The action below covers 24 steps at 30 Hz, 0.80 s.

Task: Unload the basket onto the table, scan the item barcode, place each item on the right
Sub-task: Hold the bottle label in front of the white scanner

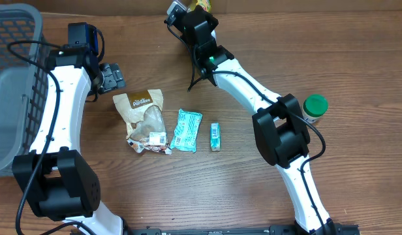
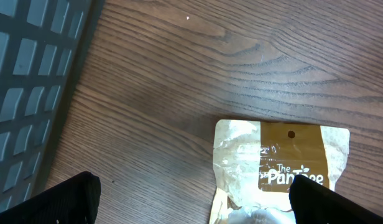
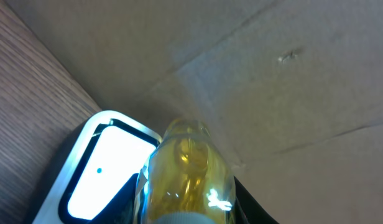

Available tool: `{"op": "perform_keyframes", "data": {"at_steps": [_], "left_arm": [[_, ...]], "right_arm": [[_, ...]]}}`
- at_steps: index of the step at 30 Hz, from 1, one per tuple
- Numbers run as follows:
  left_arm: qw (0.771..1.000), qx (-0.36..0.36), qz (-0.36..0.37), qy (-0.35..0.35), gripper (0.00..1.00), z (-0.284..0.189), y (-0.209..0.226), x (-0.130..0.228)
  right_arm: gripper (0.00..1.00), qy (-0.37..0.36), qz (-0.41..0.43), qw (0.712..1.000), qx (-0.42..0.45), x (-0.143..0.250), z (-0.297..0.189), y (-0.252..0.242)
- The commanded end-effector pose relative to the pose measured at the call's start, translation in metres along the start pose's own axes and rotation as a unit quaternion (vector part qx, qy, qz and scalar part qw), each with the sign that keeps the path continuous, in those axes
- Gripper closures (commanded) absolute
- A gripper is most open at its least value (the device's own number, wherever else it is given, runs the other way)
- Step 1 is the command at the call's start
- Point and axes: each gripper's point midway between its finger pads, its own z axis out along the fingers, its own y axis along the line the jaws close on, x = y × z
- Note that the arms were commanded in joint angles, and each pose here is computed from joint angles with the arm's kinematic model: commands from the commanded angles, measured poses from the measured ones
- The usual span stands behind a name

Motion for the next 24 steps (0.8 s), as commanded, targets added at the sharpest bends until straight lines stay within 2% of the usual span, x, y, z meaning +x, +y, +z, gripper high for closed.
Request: {"op": "perform_keyframes", "data": {"at_steps": [1,14,20,24], "left_arm": [[1.000,-0.001,0.003,-0.014,0.00,-0.009,-0.001,-0.004],[1.000,-0.001,0.003,-0.014,0.00,-0.009,0.000,-0.004],[1.000,-0.001,0.003,-0.014,0.00,-0.009,-0.001,-0.004],[1.000,-0.001,0.003,-0.014,0.00,-0.009,0.000,-0.004]], "right_arm": [[0.91,-0.004,-0.020,0.999,0.027,-0.007,0.000,-0.016],[0.91,-0.008,-0.022,1.000,0.002,-0.006,0.000,-0.005],[0.90,-0.003,0.036,0.999,-0.002,-0.004,0.000,-0.003],[0.84,0.000,0.049,0.999,-0.004,-0.002,0.000,-0.002]]}}
